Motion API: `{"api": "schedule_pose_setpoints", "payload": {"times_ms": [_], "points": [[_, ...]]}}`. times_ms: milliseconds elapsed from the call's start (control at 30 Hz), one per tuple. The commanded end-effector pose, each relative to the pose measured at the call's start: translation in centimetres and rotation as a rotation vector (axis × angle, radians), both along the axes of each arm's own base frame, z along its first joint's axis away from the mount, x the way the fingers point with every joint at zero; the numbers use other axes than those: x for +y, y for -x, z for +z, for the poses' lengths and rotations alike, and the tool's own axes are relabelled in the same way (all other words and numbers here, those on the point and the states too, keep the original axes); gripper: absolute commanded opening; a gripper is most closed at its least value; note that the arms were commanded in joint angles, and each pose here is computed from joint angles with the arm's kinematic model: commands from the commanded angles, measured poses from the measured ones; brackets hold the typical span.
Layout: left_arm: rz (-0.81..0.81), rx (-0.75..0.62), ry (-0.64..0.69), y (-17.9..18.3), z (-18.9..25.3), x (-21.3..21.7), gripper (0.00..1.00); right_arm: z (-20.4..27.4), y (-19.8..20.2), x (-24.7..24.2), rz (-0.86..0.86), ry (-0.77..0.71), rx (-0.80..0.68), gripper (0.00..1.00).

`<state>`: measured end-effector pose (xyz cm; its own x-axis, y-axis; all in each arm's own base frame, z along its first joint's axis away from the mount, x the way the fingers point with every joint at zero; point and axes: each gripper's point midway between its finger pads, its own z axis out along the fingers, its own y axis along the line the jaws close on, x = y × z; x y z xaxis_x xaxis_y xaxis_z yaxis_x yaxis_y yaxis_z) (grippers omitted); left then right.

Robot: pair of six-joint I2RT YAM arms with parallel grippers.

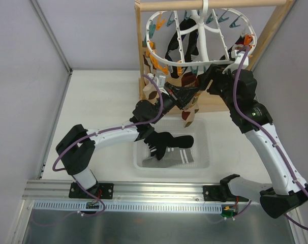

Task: Clip the socks to the hanger
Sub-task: Clamp the sock onto the hanger.

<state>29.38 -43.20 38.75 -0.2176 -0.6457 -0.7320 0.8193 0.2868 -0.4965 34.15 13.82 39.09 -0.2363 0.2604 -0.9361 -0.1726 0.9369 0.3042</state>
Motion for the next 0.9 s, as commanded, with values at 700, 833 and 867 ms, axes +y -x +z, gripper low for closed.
{"api": "schedule_pose_setpoints", "payload": {"times_ms": [700,833,867], "points": [[0.025,-0.081,0.076,0.8,3.9,2.9,0.0,6.9,7.1,-4.4,-0.033,-0.006,-0.15,1.0],[0.023,-0.088,0.06,0.9,4.0,3.3,0.02,5.8,8.3,-5.4,-0.055,-0.002,-0.143,1.0],[0.019,-0.091,0.051,1.1,4.0,3.2,0.05,5.4,8.6,-5.6,-0.059,0.005,-0.139,1.0]]}}
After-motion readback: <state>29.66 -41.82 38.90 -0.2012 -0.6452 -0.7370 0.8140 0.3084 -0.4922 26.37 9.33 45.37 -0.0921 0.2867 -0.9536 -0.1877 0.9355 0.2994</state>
